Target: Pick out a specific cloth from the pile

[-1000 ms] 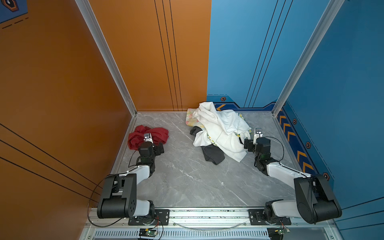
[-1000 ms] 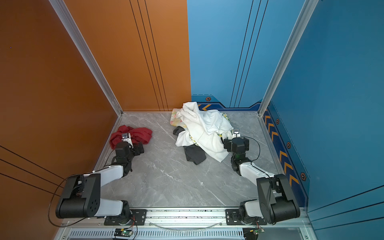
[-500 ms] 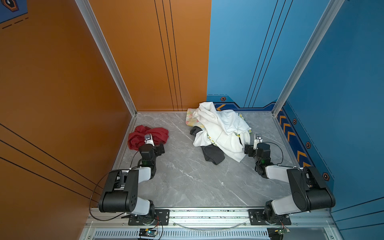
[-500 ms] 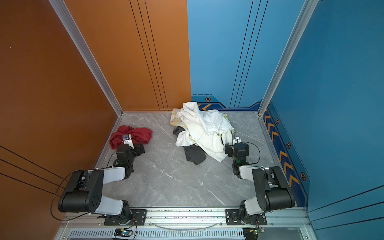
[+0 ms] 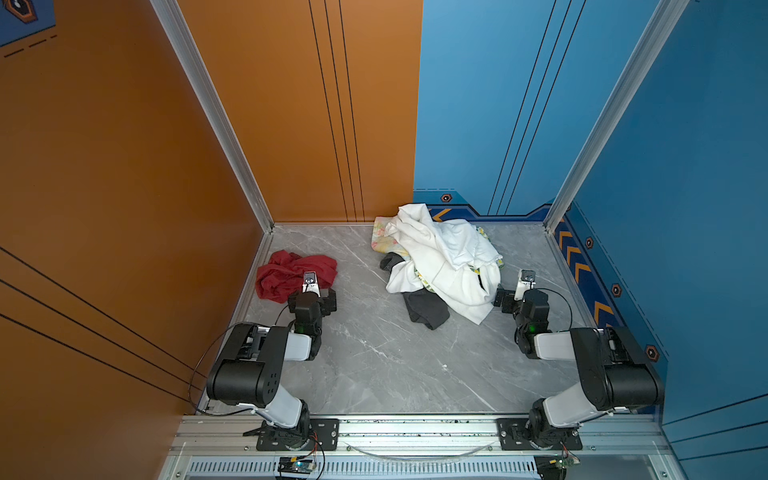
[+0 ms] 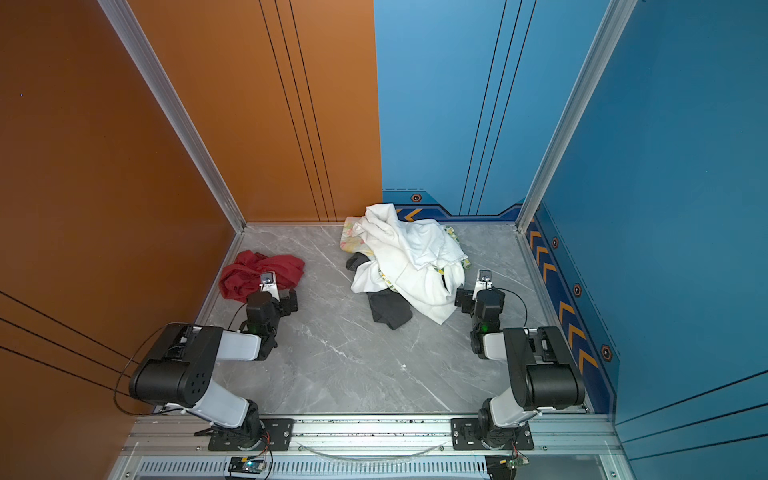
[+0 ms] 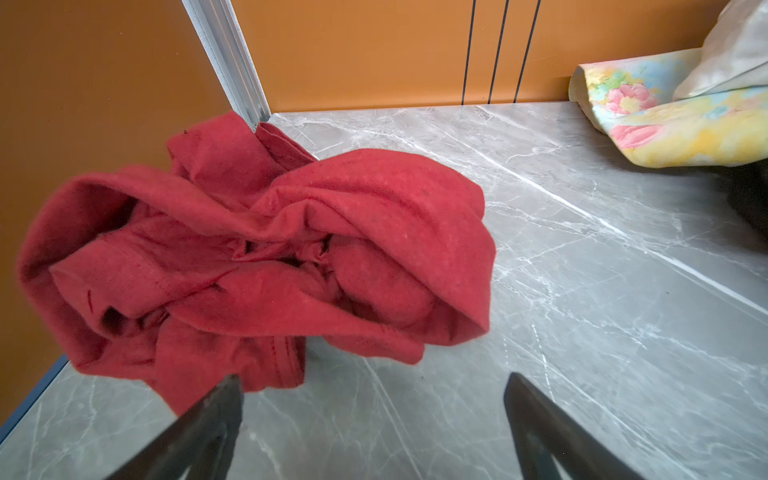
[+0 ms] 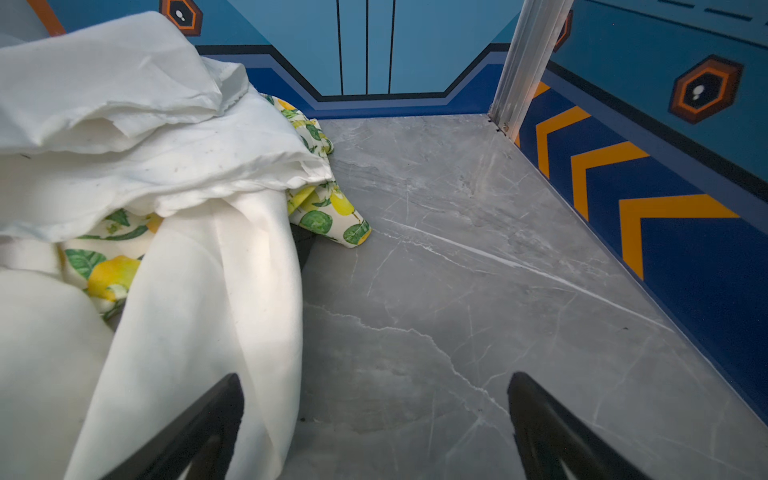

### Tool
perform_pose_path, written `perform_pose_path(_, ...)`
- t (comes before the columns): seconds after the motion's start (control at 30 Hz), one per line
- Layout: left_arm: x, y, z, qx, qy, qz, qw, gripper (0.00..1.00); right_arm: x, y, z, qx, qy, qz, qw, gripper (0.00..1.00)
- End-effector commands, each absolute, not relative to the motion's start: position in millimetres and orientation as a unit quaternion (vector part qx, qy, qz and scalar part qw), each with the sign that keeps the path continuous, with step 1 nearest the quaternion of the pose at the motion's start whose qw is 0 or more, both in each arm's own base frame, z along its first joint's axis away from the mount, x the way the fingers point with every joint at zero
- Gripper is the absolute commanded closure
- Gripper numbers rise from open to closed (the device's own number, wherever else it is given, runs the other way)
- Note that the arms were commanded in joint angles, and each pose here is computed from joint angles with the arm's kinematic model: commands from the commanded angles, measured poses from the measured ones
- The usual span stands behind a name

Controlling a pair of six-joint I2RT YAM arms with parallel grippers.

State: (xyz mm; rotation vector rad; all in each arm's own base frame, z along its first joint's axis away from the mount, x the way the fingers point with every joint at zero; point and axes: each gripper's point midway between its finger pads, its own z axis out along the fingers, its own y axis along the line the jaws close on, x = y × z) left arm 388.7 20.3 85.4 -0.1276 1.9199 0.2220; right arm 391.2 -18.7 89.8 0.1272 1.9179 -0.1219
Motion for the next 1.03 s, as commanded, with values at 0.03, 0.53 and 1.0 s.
perform_pose_path(0.03, 391.7, 25.8, 92.4, -0.063, 0.81, 0.098, 0.575, 0.02, 393.2, -15.5, 92.3, 0.057, 0.815, -0.048, 0.575, 0.0)
perform_pose_path(0.53, 391.1, 25.8, 92.6, -0.063, 0.81, 0.098, 0.575, 0.02, 393.5, -15.7, 92.2, 0.057, 0.814, -0.045, 0.576, 0.0)
perform_pose_path(1.0, 391.2, 25.8, 93.1, -0.063, 0.809, 0.098, 0.576, 0.02, 394.0, -16.1, 92.3, 0.058, 0.815, -0.041, 0.576, 0.0)
